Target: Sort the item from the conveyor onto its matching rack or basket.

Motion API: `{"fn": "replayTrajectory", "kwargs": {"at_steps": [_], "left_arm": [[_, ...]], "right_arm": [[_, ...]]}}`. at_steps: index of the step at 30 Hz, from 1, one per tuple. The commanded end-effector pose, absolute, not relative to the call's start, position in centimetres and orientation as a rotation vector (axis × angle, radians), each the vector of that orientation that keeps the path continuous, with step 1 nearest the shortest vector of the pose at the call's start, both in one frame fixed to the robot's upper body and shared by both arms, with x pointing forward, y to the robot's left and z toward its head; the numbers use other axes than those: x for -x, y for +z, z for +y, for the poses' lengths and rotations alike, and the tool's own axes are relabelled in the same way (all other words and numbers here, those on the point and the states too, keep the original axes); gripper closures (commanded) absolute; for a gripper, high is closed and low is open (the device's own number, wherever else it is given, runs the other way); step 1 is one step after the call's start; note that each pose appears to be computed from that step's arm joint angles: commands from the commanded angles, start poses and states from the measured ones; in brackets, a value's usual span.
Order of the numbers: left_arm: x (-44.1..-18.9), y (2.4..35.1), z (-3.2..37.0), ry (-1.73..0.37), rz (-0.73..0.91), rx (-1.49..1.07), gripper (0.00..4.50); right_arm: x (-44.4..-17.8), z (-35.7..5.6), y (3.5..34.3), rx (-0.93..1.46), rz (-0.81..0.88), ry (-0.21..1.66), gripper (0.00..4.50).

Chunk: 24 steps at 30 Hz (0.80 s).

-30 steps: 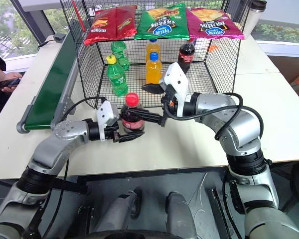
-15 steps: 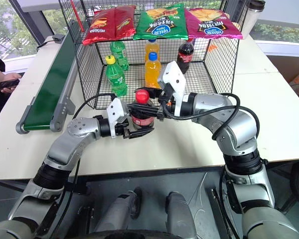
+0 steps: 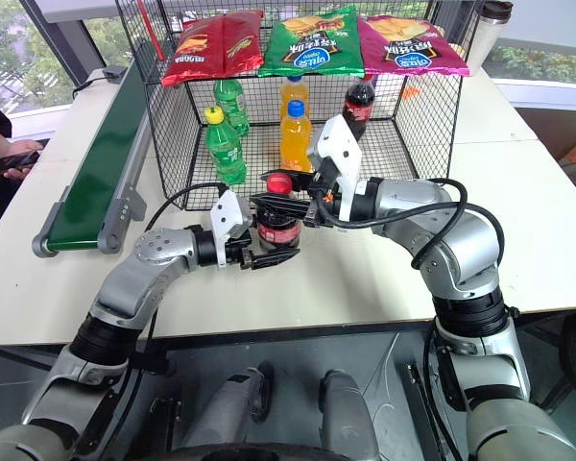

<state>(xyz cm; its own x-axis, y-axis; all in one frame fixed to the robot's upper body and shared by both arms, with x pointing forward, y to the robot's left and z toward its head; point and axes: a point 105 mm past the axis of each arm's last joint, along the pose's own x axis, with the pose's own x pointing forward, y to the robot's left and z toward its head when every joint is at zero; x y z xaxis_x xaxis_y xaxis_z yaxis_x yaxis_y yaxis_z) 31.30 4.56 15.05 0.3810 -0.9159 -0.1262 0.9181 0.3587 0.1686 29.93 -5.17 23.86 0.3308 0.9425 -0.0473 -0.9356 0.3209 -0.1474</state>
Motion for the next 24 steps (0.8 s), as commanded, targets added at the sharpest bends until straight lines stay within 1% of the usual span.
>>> {"fn": "replayTrajectory", "kwargs": {"at_steps": [1,8,12,16,20,24], "left_arm": [[-30.5,18.1,4.2,-1.216,-0.093,-0.233,0.09],[-30.3,17.9,5.1,-1.196,-0.051,-0.236,0.09],[-30.5,17.5,6.6,-1.143,-0.024,-0.263,0.09],[-30.8,17.4,8.9,-1.033,0.005,-0.226,0.09],[-30.9,16.7,10.1,-0.938,0.021,-0.202,0.09],[-31.4,16.2,10.5,-0.828,0.005,-0.167,0.09]], "right_arm": [[-29.8,-5.3,24.7,0.153,-0.084,1.227,3.31],[-30.3,-5.5,24.8,0.151,-0.09,1.193,3.31],[-31.3,-6.2,25.3,0.153,-0.107,1.122,3.31],[-34.8,-8.1,26.6,0.111,-0.145,0.908,3.31],[-36.8,-9.5,27.6,0.078,-0.175,0.775,3.31],[-38.8,-11.3,28.2,0.051,-0.2,0.644,3.31]]}}
